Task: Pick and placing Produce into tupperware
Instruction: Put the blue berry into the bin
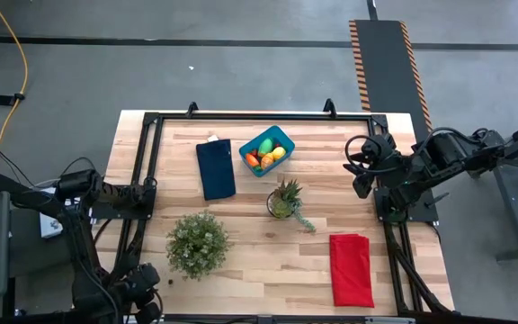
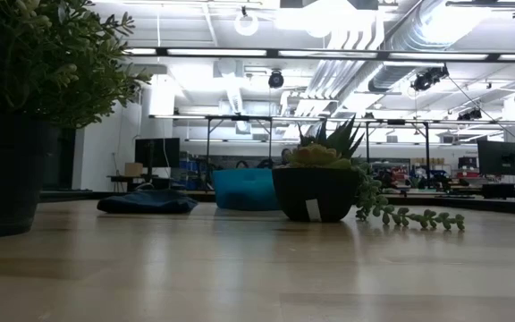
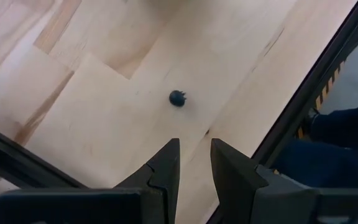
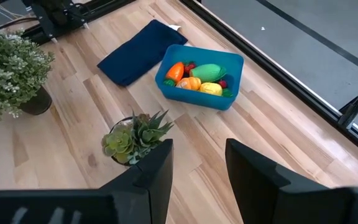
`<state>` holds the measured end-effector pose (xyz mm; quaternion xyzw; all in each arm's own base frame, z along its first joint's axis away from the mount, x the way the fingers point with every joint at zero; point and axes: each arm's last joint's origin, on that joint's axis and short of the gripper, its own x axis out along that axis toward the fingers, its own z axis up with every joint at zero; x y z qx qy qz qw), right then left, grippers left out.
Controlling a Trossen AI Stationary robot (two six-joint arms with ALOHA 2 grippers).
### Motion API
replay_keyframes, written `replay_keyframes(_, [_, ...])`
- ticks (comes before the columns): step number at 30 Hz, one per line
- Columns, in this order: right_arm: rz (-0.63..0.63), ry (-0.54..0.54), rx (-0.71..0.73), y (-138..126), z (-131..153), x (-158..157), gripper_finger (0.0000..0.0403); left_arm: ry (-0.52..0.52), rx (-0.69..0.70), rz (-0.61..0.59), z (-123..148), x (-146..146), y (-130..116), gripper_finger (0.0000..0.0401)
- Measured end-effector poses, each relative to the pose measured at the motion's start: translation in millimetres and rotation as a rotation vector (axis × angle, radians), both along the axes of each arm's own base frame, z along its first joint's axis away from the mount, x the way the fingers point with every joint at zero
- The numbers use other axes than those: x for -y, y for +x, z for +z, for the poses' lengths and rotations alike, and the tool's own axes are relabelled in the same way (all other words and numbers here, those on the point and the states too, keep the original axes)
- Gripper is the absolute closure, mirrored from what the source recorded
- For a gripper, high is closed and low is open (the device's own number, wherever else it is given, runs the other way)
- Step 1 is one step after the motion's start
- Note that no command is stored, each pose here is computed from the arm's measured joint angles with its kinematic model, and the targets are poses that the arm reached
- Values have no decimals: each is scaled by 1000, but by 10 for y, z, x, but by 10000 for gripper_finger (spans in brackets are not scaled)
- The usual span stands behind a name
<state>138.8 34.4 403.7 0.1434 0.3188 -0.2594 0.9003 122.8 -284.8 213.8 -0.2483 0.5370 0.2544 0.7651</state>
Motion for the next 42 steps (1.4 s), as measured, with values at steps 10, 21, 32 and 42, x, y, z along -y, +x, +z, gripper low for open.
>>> replay_keyframes(10, [-2,1,-1,7,-3,-3,263,34,-7,-23,1,-25,-6,320])
replay_keyframes(21, [0,0,-1,7,-1,-3,263,52,20,-46,-42,4,20,320])
replay_keyframes(32, [0,0,0,6,0,-2,263,61,41,-51,-187,91,64,280])
replay_keyframes(42, [-6,-7,3,7,1,0,263,107,48,-48,-208,67,61,232])
